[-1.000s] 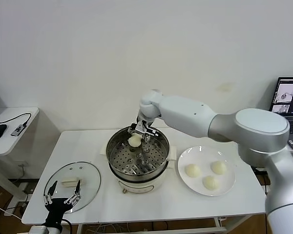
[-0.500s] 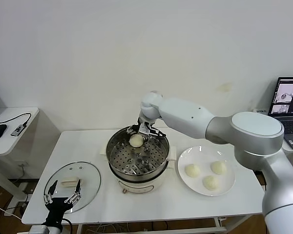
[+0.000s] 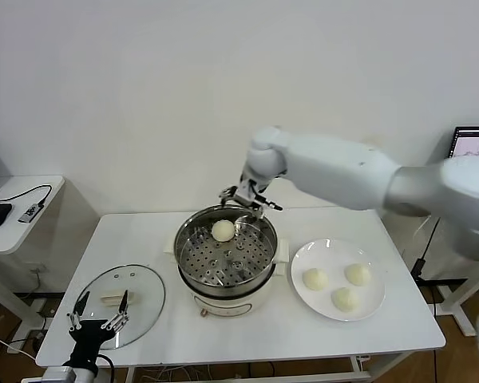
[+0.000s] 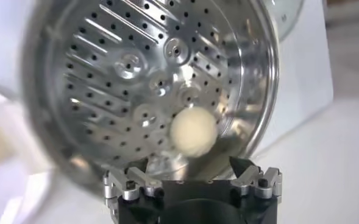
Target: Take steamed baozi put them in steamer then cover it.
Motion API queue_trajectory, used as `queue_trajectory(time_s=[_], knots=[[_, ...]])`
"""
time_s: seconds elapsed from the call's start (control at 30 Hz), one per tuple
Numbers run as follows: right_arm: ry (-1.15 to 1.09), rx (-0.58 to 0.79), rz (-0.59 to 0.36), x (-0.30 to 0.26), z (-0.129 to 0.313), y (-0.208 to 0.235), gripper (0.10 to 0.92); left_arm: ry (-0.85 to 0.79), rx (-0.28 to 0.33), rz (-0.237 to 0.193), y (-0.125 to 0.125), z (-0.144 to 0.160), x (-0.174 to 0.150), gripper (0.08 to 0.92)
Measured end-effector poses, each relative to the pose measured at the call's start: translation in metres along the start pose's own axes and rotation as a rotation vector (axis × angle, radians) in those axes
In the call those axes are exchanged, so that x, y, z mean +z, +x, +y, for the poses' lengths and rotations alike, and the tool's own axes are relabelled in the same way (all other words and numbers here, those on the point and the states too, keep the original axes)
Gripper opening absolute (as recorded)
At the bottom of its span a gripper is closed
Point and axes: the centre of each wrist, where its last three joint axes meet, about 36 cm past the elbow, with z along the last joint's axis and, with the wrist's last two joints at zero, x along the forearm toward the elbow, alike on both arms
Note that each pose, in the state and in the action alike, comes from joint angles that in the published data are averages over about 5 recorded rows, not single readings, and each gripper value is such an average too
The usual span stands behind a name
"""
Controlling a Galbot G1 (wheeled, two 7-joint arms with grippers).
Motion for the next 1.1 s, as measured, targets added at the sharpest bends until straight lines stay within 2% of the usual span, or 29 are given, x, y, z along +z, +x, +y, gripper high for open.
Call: queue_trajectory(time_s=[0.27, 0.57, 0.87, 1.1], knots=[[-0.275, -0.019, 0.031, 0.035, 0.076, 0.022, 0.823, -0.015, 0.003, 0.002, -0.003, 0.002, 0.002, 0.823], [-0.479, -0.082, 0.058, 0.059, 0.151, -0.007, 0.823, -0.021, 0.004, 0.004, -0.004, 0.001, 0.003, 0.823], [-0.555, -0.144, 0.069, 0.064, 0.19, -0.057, 0.823, -0.027, -0.006, 0.006, 0.0, 0.005, 0.002, 0.823], [-0.575, -0.168, 0.064, 0.063, 0.198, -0.094, 0.823, -0.033, -0.019, 0.008, 0.003, 0.01, 0.002, 0.823]])
